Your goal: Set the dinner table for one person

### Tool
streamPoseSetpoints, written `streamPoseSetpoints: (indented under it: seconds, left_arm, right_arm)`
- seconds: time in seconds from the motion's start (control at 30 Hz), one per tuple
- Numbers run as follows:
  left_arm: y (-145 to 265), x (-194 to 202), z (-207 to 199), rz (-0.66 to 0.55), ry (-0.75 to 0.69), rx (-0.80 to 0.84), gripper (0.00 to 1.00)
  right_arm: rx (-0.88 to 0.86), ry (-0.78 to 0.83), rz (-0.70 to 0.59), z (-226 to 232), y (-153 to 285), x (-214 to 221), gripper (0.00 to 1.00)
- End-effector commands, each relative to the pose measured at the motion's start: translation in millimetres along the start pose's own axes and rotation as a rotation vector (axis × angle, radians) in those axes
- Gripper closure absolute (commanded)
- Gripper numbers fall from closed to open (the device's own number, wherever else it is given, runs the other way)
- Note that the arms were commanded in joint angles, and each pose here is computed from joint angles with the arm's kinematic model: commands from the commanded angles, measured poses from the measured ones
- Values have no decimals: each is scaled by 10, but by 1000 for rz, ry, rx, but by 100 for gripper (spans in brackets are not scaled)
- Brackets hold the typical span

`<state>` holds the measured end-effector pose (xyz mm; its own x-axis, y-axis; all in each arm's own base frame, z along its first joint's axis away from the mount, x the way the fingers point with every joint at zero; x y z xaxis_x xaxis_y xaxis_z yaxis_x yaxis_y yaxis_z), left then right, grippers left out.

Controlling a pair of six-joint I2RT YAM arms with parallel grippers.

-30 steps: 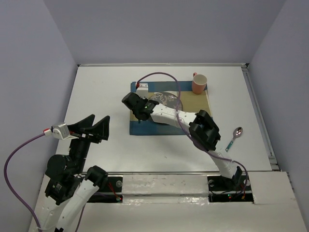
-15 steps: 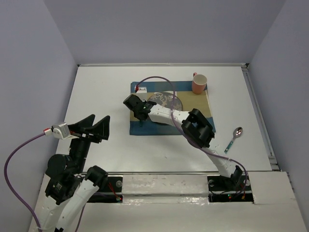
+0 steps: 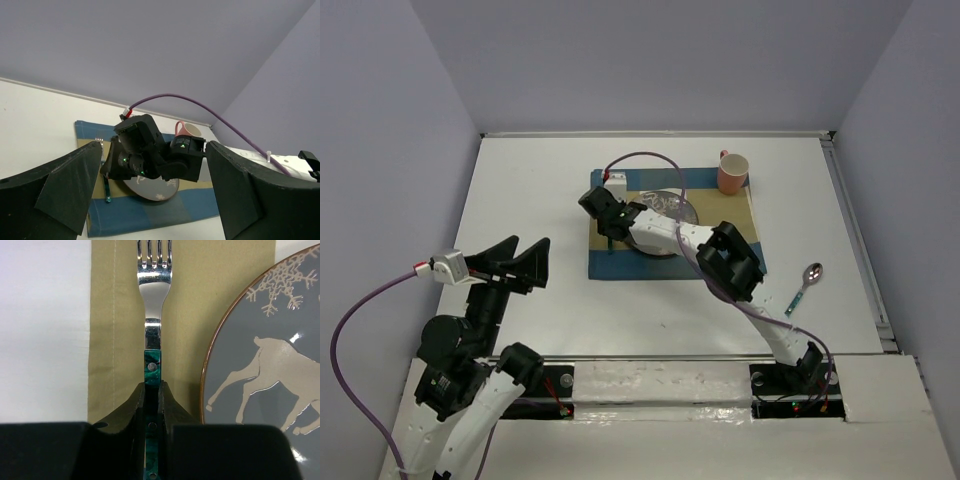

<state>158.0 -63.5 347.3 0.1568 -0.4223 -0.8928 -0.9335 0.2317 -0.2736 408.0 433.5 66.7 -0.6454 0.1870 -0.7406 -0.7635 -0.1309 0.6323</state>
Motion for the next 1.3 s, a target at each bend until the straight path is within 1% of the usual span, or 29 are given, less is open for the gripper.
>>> streamPoseSetpoints:
  seconds: [0.0,0.1,0.17,0.2,0.3,0.33,0.4,0.43,0.5,0.57,0.6,0.63,0.73,0.77,0.8,0.83,0.87,0.9,0.93,0.97,1.0,1.03,1.07,1.1,1.13,1.17,1.2,1.23,1.27]
  left_arm:
    - [-35,-165,-47,-49,0,10,5]
    - [-44,-157,-52,-46,-2,12,5]
    - [-41,-161,-50,-47,-2,11,5]
    - [-41,-160,-52,-47,-1,13,5]
    - [-44,-158,-50,-46,-2,11,5]
    - [-44,-157,-52,-46,-2,12,5]
    - [-44,-160,-57,-46,2,14,5]
    - [-42,-155,-59,-46,0,17,5]
    - [-41,-154,-64,-45,0,20,5]
    - [-32,-165,-73,-49,3,26,5]
    - [-24,-166,-79,-50,5,31,5]
    - [-17,-172,-82,-53,6,34,5]
    - [24,-196,-106,-62,15,53,5]
    - [32,-201,-110,-65,16,57,5]
    - [61,-227,-120,-76,24,67,5]
    - [96,-250,-136,-86,32,81,4]
    - [112,-260,-141,-90,35,87,5]
    - [132,-280,-150,-97,41,95,5]
    - [149,-293,-158,-102,46,103,5]
    - [192,-322,-167,-113,56,116,5]
    - [206,-336,-169,-119,60,120,5]
    - [224,-354,-170,-124,66,123,5]
    - [234,-358,-171,-125,71,127,5]
    - [237,-358,-179,-122,74,132,5]
    - [238,-360,-182,-122,75,135,4]
    - [300,-417,-170,-148,88,141,4]
    - [323,-435,-174,-153,95,150,4]
    - [333,-440,-174,-154,99,153,4]
    - [353,-459,-177,-162,104,160,4]
  right_arm:
    - [-37,-48,-17,109,-50,-67,100]
    - [-35,-50,-13,101,-55,-49,100]
    - [-34,-43,-12,99,-67,-39,96]
    - [-37,-42,-13,109,-70,-45,89]
    - [-53,-44,-9,147,-46,-69,76]
    - [-63,-43,-5,166,-29,-81,68]
    - [-74,-43,-11,188,24,-140,66]
    - [-86,-49,-23,209,107,-232,62]
    - [-99,-55,-37,220,223,-344,62]
    - [-123,-78,-76,241,470,-601,62]
    - [-115,-68,-79,187,520,-611,61]
    - [-137,-90,-114,188,745,-827,61]
    - [-76,-82,-138,-125,953,-848,62]
    - [-51,-90,-144,-277,1018,-869,63]
    - [-50,-158,-189,-446,1282,-1098,64]
    - [-7,-183,-183,-837,1420,-1055,65]
    - [16,-233,-175,-1051,1478,-998,66]
    - [106,-216,-116,-1505,1427,-625,67]
    - [141,-253,-104,-1762,1497,-545,67]
    - [196,-354,-94,-2107,1525,-531,68]
    - [209,-409,-99,-2371,1780,-551,69]
    - [288,-415,-55,-2729,1811,-244,70]
    - [325,-457,-47,-2937,1894,-168,71]
    - [364,-552,-69,-3224,2079,-192,71]
    - [411,-571,-46,-3433,2133,-11,71]
    - [434,-606,-57,-3554,2205,21,71]
    - [481,-638,-60,-3704,2284,88,69]
    - [511,-692,-93,-3859,2368,66,62]
    - [552,-711,-96,-3968,2398,118,60]
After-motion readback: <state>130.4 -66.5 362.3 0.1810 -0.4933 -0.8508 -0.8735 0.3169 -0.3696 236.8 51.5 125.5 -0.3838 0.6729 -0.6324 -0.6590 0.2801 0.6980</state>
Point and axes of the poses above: each gripper's point midway between its finger pads, its own y axis back along the fingers, its own z axis along the line the jaws close on, x = y × z, the point moved 2 cm from there along y, back along the fingers, and after that the axes turned 8 degrees about -y, right-handed, at the moved point
